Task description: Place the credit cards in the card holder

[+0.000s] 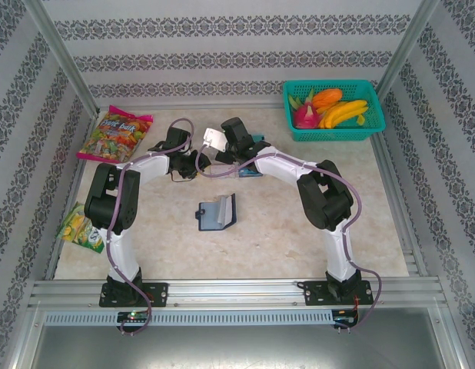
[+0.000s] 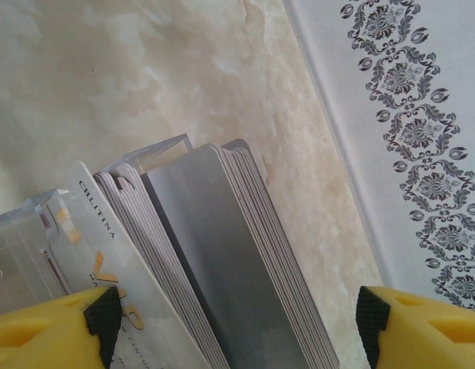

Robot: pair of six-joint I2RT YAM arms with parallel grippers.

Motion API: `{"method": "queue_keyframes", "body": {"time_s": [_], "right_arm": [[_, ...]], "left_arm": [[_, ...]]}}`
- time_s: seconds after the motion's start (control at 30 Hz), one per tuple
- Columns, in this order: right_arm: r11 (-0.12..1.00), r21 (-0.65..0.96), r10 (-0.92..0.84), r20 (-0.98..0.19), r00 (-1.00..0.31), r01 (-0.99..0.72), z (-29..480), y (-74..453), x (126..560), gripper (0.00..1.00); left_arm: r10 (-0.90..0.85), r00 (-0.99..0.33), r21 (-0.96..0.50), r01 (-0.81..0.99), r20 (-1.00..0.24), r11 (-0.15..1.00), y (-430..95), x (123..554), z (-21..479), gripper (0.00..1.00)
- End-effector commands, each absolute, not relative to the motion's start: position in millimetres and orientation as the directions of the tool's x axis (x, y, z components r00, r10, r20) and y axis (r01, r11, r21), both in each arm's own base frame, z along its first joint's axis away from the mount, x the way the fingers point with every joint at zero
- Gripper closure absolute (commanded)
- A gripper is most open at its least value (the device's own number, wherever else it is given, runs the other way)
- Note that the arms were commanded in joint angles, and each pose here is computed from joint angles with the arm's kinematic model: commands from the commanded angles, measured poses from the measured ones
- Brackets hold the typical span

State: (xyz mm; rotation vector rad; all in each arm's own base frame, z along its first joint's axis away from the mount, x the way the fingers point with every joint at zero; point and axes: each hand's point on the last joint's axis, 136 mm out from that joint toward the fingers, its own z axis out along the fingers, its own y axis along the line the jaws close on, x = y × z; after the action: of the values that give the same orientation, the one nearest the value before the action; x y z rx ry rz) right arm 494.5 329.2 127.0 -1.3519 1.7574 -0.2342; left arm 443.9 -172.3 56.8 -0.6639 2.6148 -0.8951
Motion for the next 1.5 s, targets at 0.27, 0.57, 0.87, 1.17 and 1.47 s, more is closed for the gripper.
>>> {"method": "queue_keyframes", "body": {"time_s": [0.27, 0.57, 0.87, 1.17, 1.47], "right_arm": [[0.415, -0.613, -0.838, -0.546, -0.019, -0.672, 138.3, 327.7, 492.2, 0.28], [0.418, -0.612, -0.837, -0.547, -0.022, -0.672, 139.1, 326.6, 488.7, 0.35], [0.418, -0.608, -0.837, -0.547, -0.025, -0.675, 137.1, 325.5, 485.2, 0.56], [0.410, -0.590, -0.834, -0.551, -0.024, -0.696, 135.6, 327.2, 482.0, 0.68], [0.407, -0.557, -0.829, -0.558, -0.037, -0.724, 128.2, 327.3, 477.3, 0.76]], "left_arm": [[-0.522, -0.843, -0.670, -0.314, -0.129, 0.672, -174.7, 449.5, 65.5, 0.65], [-0.524, -0.842, -0.672, -0.315, -0.127, 0.670, -174.7, 448.7, 65.9, 0.65], [-0.524, -0.843, -0.674, -0.316, -0.124, 0.668, -175.6, 447.1, 66.1, 0.65], [-0.525, -0.842, -0.675, -0.315, -0.125, 0.667, -175.7, 447.3, 67.7, 0.65], [-0.525, -0.842, -0.672, -0.316, -0.126, 0.669, -175.2, 446.9, 67.0, 0.65]]}}
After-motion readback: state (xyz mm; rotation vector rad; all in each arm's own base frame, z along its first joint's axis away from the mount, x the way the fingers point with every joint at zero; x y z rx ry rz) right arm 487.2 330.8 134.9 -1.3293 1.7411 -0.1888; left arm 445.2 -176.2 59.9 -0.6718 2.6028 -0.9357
